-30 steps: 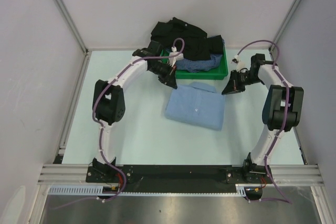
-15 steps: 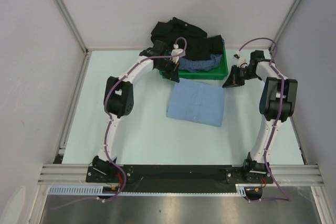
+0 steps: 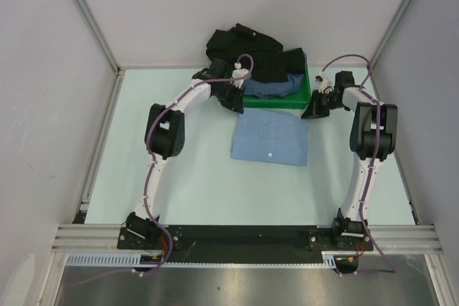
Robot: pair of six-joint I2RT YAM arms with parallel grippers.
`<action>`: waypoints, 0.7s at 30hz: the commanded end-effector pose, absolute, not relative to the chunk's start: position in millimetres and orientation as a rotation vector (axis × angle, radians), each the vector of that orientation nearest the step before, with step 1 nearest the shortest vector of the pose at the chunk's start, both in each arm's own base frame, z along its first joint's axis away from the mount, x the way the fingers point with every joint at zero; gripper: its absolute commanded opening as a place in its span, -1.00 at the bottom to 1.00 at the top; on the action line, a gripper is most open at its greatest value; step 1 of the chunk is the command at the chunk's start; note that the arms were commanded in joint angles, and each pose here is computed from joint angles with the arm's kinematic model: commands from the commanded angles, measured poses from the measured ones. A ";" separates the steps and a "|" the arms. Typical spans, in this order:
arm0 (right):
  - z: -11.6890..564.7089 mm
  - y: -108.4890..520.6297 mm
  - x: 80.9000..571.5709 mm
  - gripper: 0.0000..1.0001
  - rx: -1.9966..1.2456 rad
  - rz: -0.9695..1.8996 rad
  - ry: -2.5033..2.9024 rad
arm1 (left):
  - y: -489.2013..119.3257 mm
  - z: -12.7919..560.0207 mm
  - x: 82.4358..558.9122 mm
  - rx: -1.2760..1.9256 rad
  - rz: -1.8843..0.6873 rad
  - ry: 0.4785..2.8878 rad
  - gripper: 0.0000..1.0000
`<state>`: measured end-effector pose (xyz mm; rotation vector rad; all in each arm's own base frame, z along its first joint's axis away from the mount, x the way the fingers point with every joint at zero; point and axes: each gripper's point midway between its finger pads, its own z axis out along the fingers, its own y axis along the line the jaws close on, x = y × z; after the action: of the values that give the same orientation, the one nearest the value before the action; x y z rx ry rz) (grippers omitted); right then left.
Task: Fold and stack the long sleeve shirts
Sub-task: Fold the shirt
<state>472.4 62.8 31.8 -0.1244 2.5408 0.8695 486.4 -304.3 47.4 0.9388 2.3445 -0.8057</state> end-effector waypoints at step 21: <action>67.2 78.8 336.9 0.27 -0.057 1.044 2.682 | -260.5 69.9 343.7 0.714 -1.283 2.515 0.49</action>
<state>363.4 67.2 89.7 -0.1326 2.6027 0.9411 353.8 -247.3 75.4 0.7609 2.5099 -1.1668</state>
